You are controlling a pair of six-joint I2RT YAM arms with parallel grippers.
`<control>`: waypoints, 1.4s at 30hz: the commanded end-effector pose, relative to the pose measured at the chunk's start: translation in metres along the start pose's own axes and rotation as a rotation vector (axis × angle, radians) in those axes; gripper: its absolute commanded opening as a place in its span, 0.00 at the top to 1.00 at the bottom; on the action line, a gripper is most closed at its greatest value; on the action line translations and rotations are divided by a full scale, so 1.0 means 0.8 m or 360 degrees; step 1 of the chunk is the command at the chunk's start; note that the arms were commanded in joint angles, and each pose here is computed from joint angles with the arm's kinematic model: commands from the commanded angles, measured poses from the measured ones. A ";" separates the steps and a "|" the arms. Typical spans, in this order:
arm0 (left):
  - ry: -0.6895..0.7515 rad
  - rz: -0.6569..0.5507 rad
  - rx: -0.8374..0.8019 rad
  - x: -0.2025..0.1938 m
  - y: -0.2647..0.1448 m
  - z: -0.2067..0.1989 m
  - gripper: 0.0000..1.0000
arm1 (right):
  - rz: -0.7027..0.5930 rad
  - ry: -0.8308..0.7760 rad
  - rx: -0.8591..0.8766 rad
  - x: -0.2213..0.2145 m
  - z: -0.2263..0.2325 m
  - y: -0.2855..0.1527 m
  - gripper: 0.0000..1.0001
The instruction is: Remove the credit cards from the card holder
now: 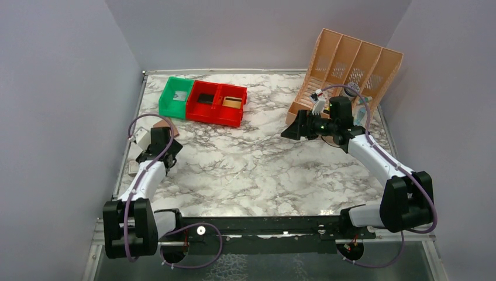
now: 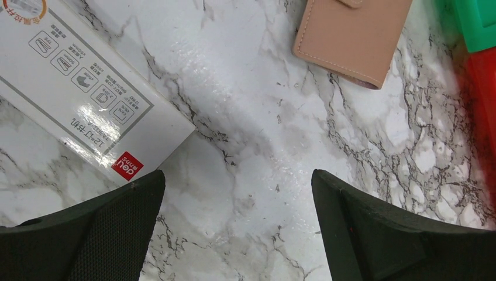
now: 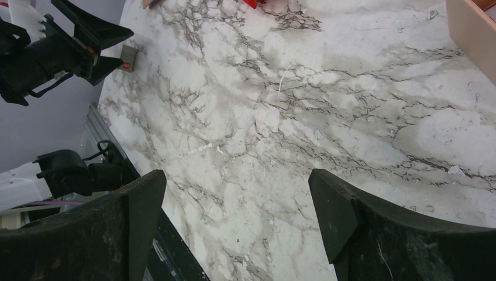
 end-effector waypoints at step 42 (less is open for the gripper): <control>0.1164 -0.0173 -0.0824 0.166 0.089 -0.216 0.40 | 0.0015 0.0046 -0.0136 0.000 -0.010 -0.003 0.04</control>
Point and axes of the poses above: each gripper's point midway between its finger pads, its own y axis out along the fingers, its own z axis along the line the jaws close on, x = y × z, the point moved 6 cm from there along -y, back along the fingers, and after that the axes turned 14 degrees about y, right-handed, at the moved point
